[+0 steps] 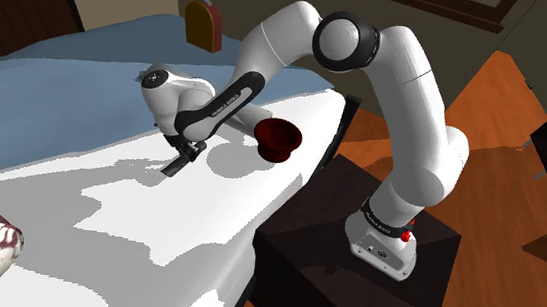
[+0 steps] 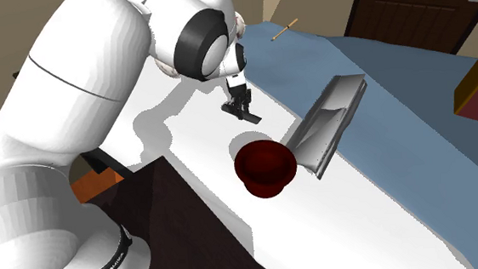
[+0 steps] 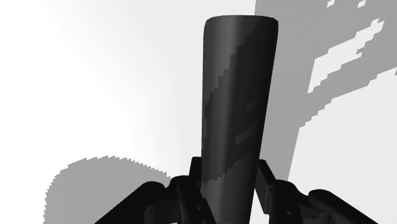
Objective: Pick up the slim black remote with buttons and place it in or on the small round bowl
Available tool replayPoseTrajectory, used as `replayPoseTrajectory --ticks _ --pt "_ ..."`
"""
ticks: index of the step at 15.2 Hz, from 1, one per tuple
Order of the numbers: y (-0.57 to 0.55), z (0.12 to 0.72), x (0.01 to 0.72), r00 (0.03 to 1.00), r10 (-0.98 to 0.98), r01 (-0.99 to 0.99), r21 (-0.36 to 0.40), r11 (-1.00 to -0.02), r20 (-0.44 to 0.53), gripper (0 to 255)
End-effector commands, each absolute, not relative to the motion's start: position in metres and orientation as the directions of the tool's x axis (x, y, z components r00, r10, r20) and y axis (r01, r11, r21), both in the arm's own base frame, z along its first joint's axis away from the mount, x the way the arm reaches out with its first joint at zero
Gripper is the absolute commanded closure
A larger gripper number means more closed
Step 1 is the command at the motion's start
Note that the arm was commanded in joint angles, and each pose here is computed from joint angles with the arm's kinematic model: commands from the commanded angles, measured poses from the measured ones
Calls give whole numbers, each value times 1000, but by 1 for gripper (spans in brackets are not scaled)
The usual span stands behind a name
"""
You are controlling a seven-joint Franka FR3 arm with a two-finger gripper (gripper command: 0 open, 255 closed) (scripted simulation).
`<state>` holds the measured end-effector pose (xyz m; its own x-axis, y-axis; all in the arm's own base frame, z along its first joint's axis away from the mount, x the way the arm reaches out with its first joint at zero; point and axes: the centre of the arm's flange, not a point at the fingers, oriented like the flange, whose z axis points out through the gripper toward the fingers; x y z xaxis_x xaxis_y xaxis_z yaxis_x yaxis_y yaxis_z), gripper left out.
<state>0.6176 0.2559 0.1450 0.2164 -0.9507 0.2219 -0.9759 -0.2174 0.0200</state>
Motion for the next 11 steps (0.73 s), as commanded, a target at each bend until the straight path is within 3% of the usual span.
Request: replayPoseTrajectory --ticks 1,11 --pt "254 139 615 218 -950 -976 33 -217 224 255" --pt "255 161 614 218 -950 -976 32 -217 224 255"
